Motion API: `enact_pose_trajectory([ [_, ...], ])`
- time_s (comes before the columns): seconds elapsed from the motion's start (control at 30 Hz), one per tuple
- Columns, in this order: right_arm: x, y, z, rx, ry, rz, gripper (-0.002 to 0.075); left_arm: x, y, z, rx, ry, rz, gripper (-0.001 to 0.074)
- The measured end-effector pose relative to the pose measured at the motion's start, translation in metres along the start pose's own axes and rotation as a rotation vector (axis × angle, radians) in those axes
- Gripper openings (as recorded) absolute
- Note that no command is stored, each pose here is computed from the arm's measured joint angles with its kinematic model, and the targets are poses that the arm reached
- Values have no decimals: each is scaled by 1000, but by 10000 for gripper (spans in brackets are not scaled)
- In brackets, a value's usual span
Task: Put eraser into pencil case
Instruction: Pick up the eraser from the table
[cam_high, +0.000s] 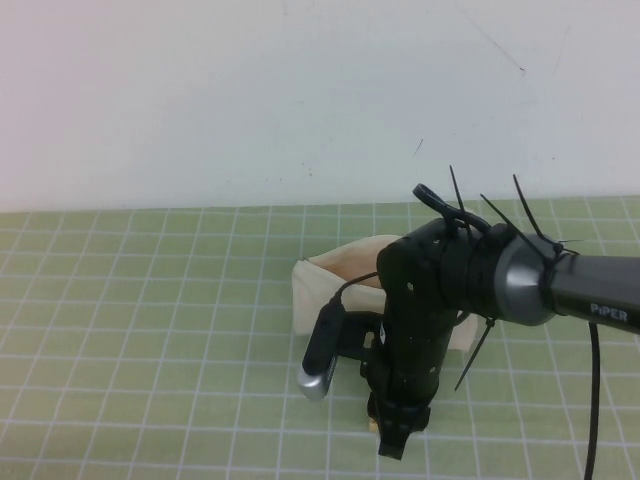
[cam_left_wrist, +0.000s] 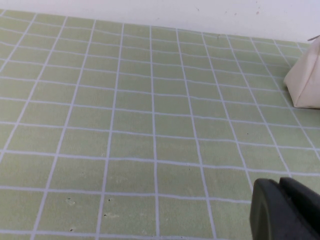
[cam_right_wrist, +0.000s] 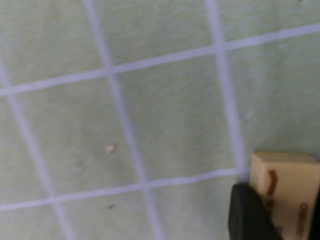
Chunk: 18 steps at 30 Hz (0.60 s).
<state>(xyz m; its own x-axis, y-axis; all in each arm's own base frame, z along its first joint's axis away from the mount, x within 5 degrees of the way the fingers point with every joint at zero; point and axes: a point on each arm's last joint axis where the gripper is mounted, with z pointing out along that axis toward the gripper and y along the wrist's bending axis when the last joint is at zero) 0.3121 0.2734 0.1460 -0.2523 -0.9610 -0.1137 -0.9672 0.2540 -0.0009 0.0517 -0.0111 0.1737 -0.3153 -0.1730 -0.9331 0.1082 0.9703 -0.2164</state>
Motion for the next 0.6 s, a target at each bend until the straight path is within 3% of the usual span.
enact_pose_trajectory([
  [0.17,1,9,-32,-29,-46,25,209,0,0,0,0,0,0,-1],
  [0.3,3,16,-82,25,-149,20,209,0,0,0,0,0,0,-1],
  [0.43,10,15,-119,146,-206,16,209,0,0,0,0,0,0,-1],
  [0.6,15,-1,-128,356,-171,27,209,0,0,0,0,0,0,-1],
])
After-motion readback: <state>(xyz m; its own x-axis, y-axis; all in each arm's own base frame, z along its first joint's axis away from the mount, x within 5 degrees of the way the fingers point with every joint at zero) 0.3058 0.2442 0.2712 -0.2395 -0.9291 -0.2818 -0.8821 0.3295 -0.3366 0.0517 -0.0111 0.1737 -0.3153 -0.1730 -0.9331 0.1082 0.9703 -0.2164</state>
